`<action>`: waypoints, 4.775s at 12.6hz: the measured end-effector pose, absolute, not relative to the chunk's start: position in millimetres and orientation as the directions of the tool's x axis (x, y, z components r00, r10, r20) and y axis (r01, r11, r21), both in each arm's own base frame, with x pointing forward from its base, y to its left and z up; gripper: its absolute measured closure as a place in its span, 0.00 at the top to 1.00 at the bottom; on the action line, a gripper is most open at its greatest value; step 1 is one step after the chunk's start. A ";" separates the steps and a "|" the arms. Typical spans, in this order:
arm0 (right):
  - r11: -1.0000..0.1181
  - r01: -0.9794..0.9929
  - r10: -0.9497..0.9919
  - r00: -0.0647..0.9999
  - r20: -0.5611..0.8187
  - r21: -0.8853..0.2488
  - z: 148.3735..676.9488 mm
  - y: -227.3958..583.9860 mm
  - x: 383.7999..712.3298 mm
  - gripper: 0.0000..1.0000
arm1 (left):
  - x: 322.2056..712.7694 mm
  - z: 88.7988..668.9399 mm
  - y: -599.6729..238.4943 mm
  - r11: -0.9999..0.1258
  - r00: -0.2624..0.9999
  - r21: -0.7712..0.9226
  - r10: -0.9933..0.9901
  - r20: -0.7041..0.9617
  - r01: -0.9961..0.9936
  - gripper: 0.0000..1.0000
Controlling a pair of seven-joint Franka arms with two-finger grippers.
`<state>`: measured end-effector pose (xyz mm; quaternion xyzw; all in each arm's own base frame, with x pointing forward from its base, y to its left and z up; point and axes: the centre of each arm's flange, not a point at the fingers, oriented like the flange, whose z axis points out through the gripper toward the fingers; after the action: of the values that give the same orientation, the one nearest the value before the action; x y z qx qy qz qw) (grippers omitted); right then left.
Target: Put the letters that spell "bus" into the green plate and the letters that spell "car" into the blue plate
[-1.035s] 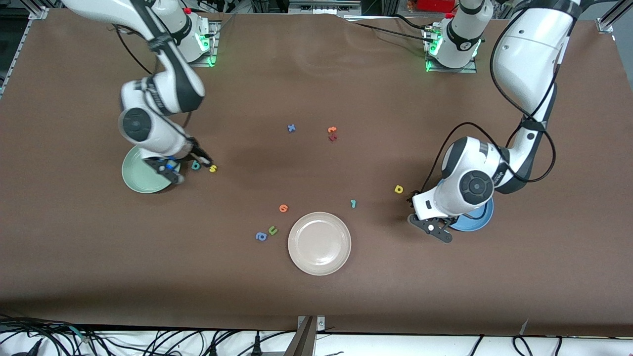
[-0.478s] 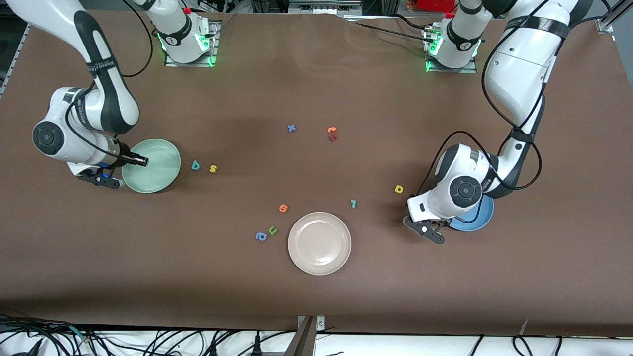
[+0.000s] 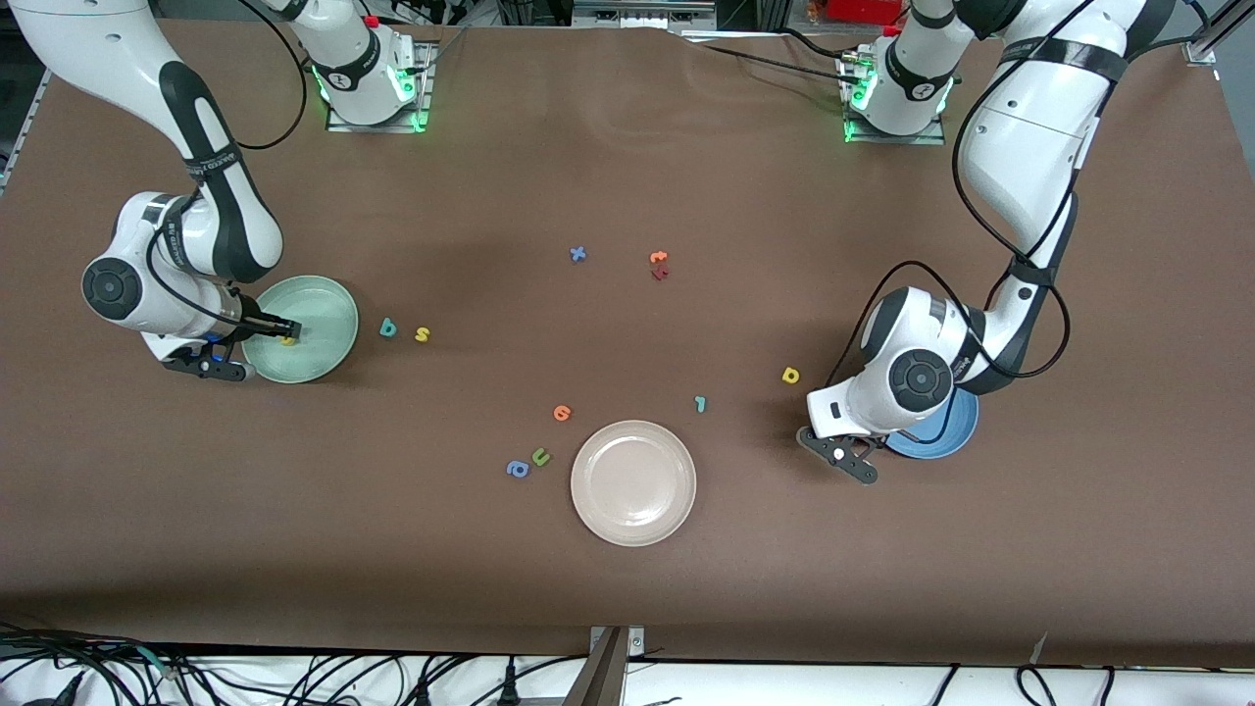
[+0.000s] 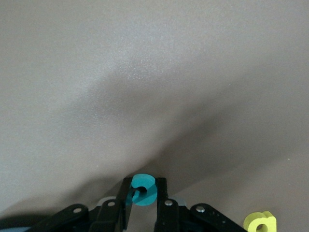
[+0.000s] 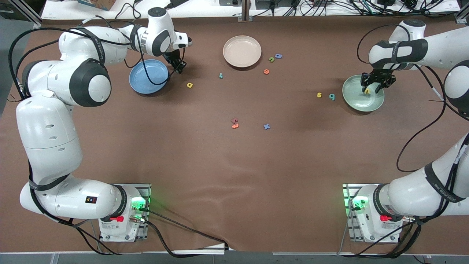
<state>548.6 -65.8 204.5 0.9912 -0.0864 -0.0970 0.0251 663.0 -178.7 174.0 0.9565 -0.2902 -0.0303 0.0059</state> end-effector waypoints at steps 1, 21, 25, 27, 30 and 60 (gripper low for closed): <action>-0.983 -0.172 -0.180 0.967 -0.182 0.063 213.5 -64.1 550.8 0.78 | 663.1 174.1 -178.9 -0.826 0.824 0.029 -0.564 -0.054 -0.563 0.24; -0.838 -0.546 -0.542 0.827 -0.152 0.017 178.8 153.5 521.5 0.75 | 668.5 246.9 -92.8 -0.836 0.829 0.123 -0.548 -0.115 -0.535 1.00; -0.838 -0.546 -0.542 0.827 -0.152 0.016 178.2 153.6 521.4 0.54 | 649.4 254.5 -171.7 -0.886 0.877 0.130 -0.461 -0.136 -0.445 1.00; -0.838 -0.546 -0.542 0.827 -0.150 0.014 178.0 153.6 521.5 0.54 | 629.0 235.3 -209.9 -0.905 0.897 0.120 -0.422 -0.130 -0.408 1.00; -0.837 -0.548 -0.543 0.827 -0.145 0.006 174.3 153.9 521.8 0.54 | 602.4 198.2 -219.7 -0.907 0.903 0.119 -0.417 -0.101 -0.405 1.00; -0.948 -0.302 -0.319 0.907 -0.277 0.100 212.9 -26.7 550.7 0.62 | 634.0 246.5 -87.1 -0.833 0.826 0.106 -0.553 -0.112 -0.543 0.89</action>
<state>550.7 -26.7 212.9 0.9760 -0.1590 -0.1463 0.0275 634.0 -87.1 246.5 0.9548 -0.2870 -0.0689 0.0347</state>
